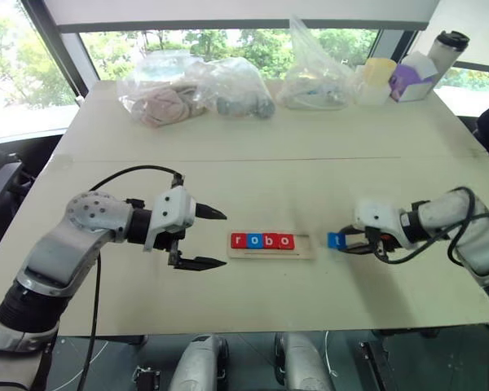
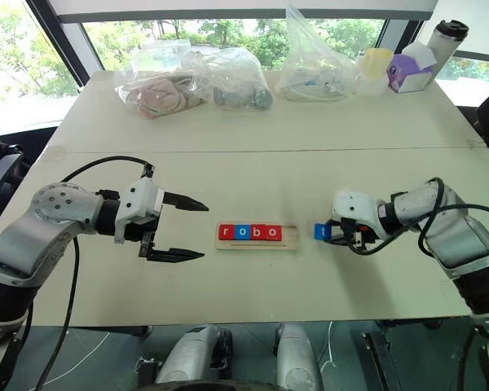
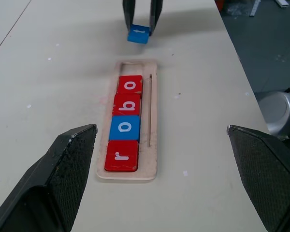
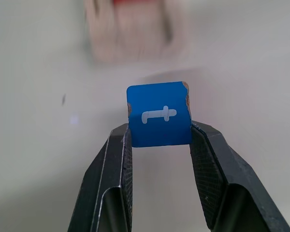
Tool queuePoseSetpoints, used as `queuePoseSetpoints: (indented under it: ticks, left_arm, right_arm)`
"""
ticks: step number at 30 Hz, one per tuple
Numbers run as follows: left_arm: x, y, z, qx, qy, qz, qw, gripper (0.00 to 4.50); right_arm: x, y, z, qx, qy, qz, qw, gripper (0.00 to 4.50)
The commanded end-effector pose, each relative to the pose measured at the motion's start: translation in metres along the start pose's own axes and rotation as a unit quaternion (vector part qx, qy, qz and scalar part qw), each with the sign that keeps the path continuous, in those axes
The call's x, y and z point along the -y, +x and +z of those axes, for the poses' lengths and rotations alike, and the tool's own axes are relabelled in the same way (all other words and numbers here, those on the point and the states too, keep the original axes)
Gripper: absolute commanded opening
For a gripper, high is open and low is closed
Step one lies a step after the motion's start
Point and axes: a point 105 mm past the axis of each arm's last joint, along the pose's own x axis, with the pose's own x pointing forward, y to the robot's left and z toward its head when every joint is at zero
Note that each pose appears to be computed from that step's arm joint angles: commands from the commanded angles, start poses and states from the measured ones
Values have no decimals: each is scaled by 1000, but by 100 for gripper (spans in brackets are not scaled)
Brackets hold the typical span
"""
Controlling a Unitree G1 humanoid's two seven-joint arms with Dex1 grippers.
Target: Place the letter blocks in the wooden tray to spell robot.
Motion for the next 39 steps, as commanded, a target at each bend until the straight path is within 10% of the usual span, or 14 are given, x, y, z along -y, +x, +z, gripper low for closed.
queuePoseSetpoints:
  ticks: [1,39]
  left_arm:
    - [-1,-4,8,4,20,5,1000,450]
    - [2,-3,10,7,12,16,1000,450]
  right_arm:
    - [3,-3,20,23,-16,-4,1000,110]
    - [-7,29,30,25,-33,46,998,110]
